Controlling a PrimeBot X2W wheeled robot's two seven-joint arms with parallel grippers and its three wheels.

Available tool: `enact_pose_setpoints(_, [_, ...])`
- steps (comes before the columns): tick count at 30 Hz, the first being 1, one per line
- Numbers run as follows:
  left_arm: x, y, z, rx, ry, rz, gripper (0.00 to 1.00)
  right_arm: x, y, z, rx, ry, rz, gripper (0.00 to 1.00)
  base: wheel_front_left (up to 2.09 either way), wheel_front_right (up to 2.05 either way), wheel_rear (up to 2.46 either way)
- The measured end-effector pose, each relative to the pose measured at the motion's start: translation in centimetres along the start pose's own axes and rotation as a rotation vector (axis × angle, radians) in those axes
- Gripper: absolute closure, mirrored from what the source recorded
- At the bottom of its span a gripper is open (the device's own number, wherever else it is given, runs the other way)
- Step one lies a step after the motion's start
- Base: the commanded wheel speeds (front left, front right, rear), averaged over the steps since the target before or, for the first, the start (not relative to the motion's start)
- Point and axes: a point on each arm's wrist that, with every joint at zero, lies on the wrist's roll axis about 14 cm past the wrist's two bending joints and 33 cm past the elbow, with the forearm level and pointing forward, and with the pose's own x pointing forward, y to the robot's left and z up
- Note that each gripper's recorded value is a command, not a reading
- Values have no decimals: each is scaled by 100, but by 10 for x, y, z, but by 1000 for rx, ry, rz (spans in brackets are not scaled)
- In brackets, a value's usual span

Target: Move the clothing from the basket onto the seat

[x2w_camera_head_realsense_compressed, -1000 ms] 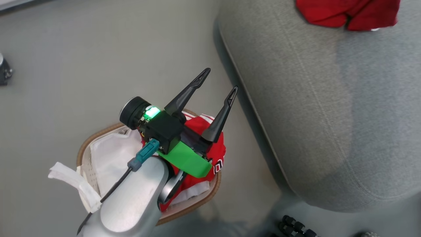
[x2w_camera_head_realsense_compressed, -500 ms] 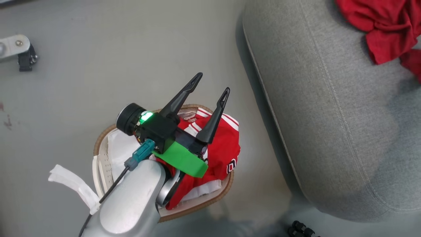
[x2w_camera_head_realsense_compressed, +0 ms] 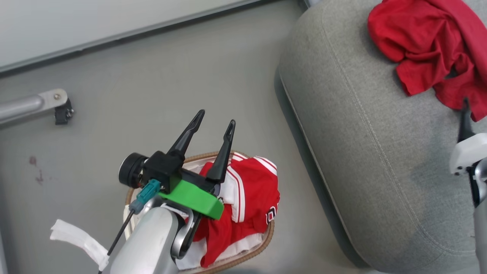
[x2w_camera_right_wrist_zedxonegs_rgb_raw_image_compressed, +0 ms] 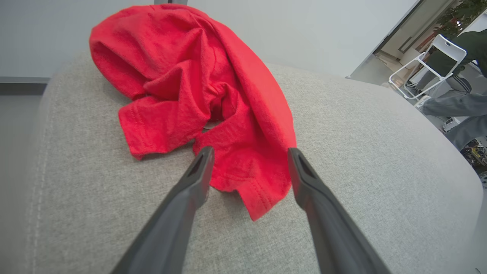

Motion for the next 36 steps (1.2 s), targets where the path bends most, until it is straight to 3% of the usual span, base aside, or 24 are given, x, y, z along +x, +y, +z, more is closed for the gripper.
enact_pose_setpoints(8, [-28, 20, 24, 65, -36, 128, 0, -19, 60, 58, 120, -188, 161, 0, 0, 0, 0])
enact_pose_setpoints(13, [-53, 45, 36, 102, -52, 244, 0, -31, 107, 75, 219, -227, 272, 0, 0, 0, 0])
enact_pose_setpoints(22, [-113, 99, 52, 163, -64, 488, 0, -54, 172, 108, 294, -299, 443, 0, 0, 0, 0])
enact_pose_setpoints(36, [-180, 114, 48, 191, -37, 654, 0, -91, 194, 96, 332, -268, 513, 0, 0, 0, 0])
